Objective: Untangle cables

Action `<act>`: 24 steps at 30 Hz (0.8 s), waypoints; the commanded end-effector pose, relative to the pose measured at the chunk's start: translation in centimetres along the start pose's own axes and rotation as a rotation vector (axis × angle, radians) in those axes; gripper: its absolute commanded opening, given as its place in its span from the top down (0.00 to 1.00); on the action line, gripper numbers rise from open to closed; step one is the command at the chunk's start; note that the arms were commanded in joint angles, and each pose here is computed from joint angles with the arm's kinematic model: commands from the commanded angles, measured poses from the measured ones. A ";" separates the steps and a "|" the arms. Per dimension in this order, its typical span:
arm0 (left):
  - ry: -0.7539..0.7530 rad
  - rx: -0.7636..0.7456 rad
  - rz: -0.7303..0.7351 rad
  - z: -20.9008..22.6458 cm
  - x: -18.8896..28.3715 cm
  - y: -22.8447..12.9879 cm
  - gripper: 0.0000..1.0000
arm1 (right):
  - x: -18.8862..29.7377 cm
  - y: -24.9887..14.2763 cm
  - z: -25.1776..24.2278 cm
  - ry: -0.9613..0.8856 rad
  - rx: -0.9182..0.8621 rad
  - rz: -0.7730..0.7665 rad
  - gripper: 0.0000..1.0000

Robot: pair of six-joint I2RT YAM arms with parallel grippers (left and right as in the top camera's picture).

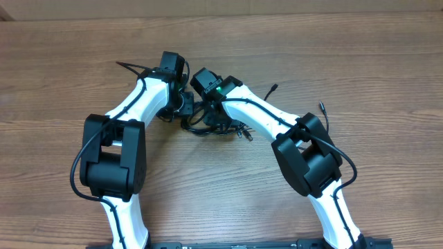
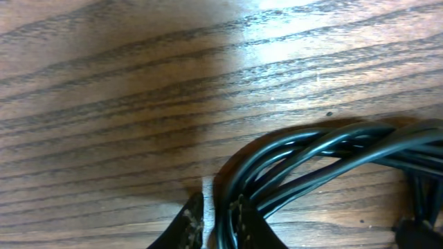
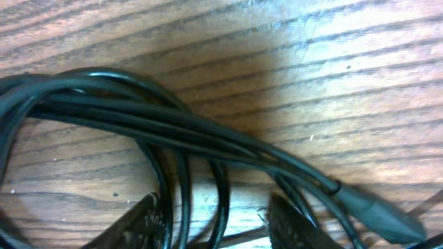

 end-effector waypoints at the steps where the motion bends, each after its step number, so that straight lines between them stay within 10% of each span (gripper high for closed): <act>1: 0.277 0.049 0.130 5.8 -4.5 -2.9 0.82 | -2.8 -0.8 -2.2 -0.097 -0.031 0.036 0.51; 24: 0.308 0.347 0.192 12.4 -3.7 -4.1 0.78 | -4.0 1.2 -4.7 -0.080 -0.142 0.076 0.51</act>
Point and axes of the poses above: each gripper's point midway between its finger pads, its own x axis back along the fingers, its own z axis along the line the jaws close on, y = z × x, the point moved 6 cm from there along x, back along the fingers
